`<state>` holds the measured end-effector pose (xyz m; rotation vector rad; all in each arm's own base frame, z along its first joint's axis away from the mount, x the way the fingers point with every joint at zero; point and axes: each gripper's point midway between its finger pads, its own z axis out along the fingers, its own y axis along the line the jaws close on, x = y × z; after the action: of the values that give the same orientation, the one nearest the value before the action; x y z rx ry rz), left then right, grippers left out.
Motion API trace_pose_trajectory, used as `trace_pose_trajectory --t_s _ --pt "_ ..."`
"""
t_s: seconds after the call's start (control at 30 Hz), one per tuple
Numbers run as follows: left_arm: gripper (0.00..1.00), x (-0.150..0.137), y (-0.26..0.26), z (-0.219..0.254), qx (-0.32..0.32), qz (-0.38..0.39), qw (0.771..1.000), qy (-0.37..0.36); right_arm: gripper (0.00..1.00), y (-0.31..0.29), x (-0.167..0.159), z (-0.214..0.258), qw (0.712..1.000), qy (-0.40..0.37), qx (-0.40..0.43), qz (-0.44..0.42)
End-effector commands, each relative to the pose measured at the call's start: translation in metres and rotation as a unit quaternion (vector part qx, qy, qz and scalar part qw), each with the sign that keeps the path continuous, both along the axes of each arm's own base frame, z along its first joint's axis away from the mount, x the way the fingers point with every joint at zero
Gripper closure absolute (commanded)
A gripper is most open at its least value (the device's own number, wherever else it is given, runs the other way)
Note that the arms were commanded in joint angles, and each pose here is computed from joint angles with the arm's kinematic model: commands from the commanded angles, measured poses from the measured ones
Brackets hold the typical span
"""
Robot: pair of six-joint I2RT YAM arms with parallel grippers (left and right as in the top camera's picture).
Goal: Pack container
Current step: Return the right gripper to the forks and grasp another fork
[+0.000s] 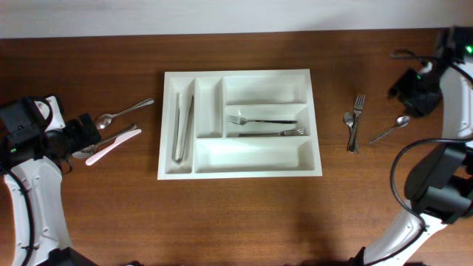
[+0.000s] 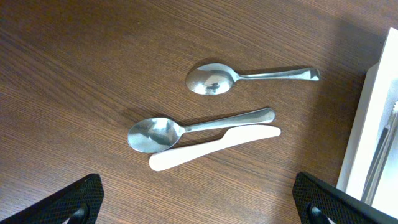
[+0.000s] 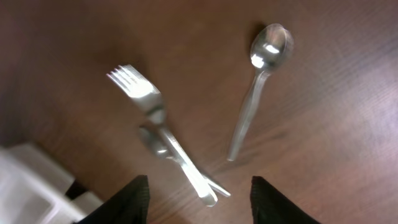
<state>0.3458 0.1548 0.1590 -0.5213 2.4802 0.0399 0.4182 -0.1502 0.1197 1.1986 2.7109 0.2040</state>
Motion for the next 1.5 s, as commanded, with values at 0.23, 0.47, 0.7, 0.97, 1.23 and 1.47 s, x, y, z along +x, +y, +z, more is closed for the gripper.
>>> trace_pose_trajectory --t_s 0.23,0.47,0.7,0.97,1.23,1.47 --pt "0.01 0.004 0.000 0.005 -0.007 0.001 1.000 -0.009 0.30 0.049 0.007 -0.051 0.973 -0.023 0.001 0.230" --pt "0.01 0.004 0.000 0.005 -0.007 0.001 1.000 -0.009 0.36 0.055 0.013 -0.059 0.959 -0.024 -0.035 0.281" --pt "0.01 0.004 0.000 0.005 -0.007 0.001 1.000 -0.009 0.42 0.046 0.013 -0.061 0.959 -0.014 -0.057 0.278" --pt "0.01 0.004 0.000 0.005 -0.007 0.001 1.000 -0.009 0.55 0.052 0.012 -0.088 0.966 0.012 -0.036 0.256" --pt "0.01 0.004 0.000 0.005 -0.007 0.001 1.000 -0.008 0.63 0.057 0.008 -0.120 0.968 0.039 -0.015 0.248" --pt "0.01 0.004 0.000 0.005 -0.007 0.001 1.000 -0.008 0.62 0.059 0.010 -0.122 0.967 0.038 -0.016 0.251"
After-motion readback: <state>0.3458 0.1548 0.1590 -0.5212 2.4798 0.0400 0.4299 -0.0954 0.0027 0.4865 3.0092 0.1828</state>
